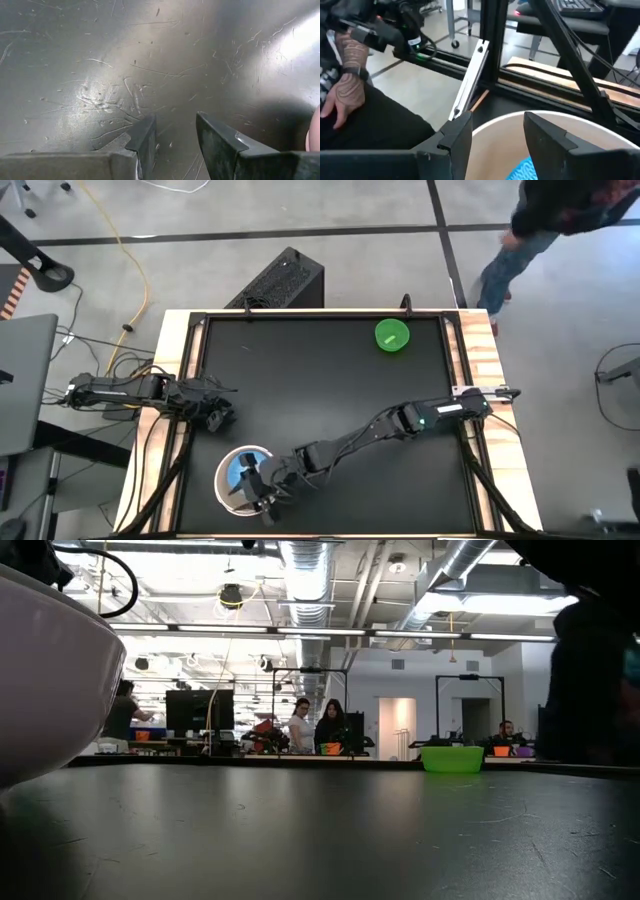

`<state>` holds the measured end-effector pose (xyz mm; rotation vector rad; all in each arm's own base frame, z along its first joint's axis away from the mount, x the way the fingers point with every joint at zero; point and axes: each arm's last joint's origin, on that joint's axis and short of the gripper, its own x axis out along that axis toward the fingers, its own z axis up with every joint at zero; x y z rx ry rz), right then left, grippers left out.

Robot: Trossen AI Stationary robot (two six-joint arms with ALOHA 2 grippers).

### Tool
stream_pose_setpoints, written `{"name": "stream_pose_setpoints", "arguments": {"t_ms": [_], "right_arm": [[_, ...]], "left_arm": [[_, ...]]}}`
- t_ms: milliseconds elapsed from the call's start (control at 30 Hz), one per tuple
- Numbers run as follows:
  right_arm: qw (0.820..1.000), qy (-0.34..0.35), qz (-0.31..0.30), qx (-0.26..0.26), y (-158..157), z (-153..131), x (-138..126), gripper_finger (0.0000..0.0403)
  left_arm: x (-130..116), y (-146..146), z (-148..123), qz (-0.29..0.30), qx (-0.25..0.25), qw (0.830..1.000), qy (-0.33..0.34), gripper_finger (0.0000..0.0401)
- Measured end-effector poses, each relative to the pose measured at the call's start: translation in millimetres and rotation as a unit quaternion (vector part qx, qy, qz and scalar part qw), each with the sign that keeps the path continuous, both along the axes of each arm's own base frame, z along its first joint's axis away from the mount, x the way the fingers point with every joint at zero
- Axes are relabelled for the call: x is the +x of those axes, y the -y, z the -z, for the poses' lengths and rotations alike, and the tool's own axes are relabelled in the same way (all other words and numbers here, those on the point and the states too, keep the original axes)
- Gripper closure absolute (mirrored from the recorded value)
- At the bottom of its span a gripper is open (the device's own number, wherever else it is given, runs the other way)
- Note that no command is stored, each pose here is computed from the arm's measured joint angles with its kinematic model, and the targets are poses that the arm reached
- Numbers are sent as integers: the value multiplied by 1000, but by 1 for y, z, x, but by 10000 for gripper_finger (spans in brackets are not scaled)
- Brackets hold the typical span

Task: Nest bowls inside each other
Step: Stack the green bowl on top of the other pattern bowl

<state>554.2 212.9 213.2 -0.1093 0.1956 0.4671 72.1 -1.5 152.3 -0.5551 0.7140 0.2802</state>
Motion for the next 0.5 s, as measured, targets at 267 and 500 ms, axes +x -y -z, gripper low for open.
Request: {"name": "stream_pose_setpoints", "arguments": {"t_ms": [267,500], "right_arm": [[992,-101,78,8,45,-63,-21,207],[966,-221,134,-34,110,-118,-63,207]], "left_arm": [[0,0,0,0,0,1000,0,273],[0,0,0,0,0,1000,0,273]]}}
